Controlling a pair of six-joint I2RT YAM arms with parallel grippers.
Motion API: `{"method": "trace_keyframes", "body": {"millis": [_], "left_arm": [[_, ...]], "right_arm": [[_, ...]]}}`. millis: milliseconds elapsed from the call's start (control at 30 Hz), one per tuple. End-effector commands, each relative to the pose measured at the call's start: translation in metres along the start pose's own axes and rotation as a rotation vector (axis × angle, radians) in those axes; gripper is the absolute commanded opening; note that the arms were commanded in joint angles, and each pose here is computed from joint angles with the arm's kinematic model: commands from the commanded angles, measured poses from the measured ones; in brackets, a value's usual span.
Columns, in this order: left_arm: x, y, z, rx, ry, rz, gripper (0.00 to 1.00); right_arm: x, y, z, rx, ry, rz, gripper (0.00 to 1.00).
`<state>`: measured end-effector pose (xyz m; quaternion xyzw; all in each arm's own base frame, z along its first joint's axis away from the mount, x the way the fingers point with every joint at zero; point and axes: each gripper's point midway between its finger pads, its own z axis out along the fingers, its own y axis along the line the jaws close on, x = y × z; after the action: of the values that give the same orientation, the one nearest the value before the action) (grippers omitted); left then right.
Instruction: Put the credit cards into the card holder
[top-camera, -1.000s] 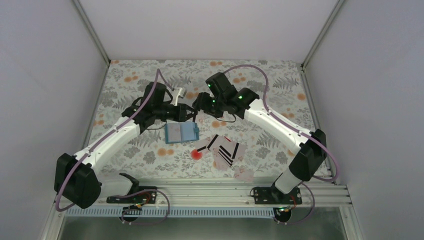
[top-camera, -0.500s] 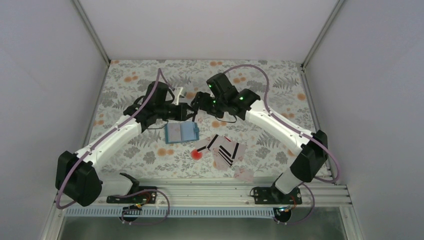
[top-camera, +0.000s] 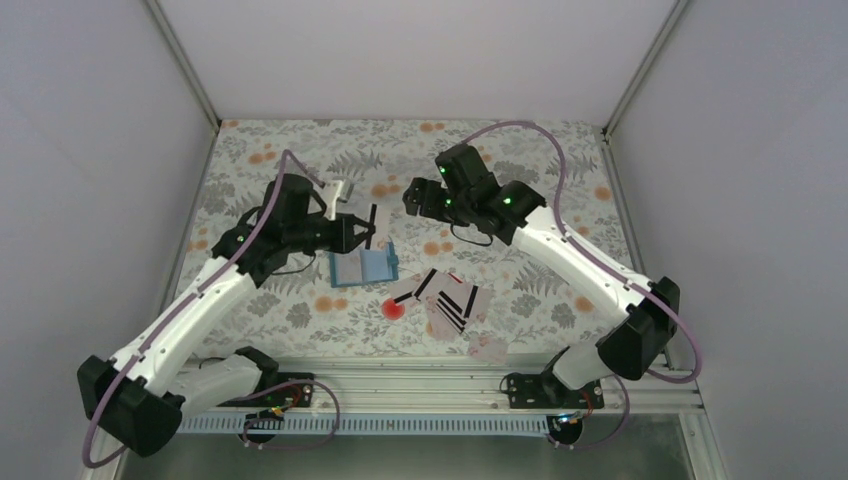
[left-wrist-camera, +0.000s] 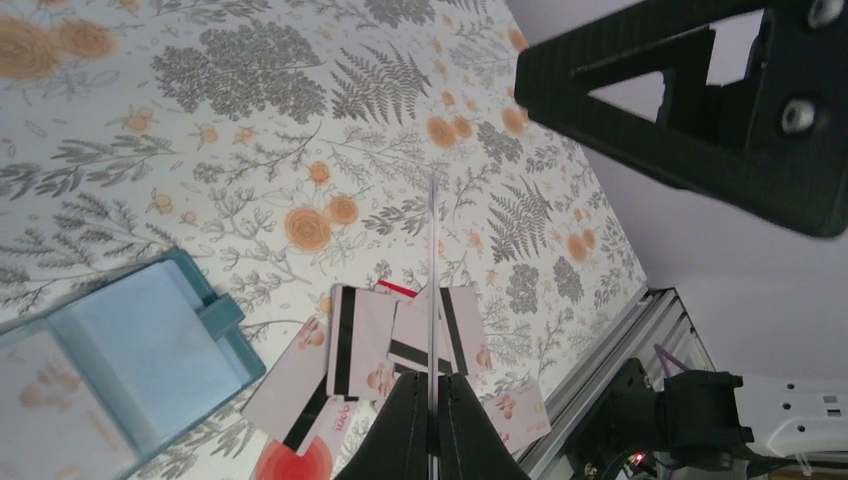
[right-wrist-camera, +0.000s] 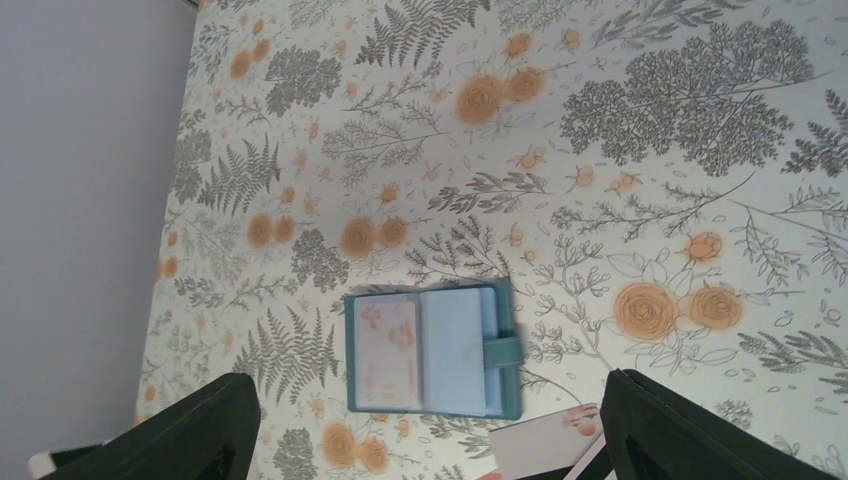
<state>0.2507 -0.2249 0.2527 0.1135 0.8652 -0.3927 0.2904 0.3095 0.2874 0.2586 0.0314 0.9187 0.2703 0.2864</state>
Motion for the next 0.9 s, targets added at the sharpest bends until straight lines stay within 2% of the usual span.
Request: {"method": "trace_keyframes", "body": {"millis": [0,167,367,567,700,867], "left_arm": [[0.018,0.015,-0.005,-0.056,0.013,-0.005,0.02],[0.001,0.023,-0.016,-0.146,-0.017,0.012,0.02],[-0.009,0.048,-0.018,-0.226,-0.020,-0.065,0.02],[0.022,0.087,-0.006,-0.270,0.022,-0.184,0.02],[0.043,0.099,0.008,-0.256,0.078,-0.244,0.02],[0.055,0.116,0.020,-0.262,0.087,-0.279,0.02]], "right_arm": [[-0.010,-0.006,0.000,0.023,-0.042,-0.078,0.87],[-0.011,-0.010,0.009,-0.036,-0.023,-0.123,0.88],[-0.010,-0.020,0.030,-0.067,0.049,-0.141,0.86],[0.013,-0.036,0.052,-0.076,0.106,-0.201,0.81],[0.035,-0.045,0.069,-0.087,0.177,-0.210,0.75],[0.053,-0.040,0.091,-0.158,0.257,-0.215,0.70]]}}
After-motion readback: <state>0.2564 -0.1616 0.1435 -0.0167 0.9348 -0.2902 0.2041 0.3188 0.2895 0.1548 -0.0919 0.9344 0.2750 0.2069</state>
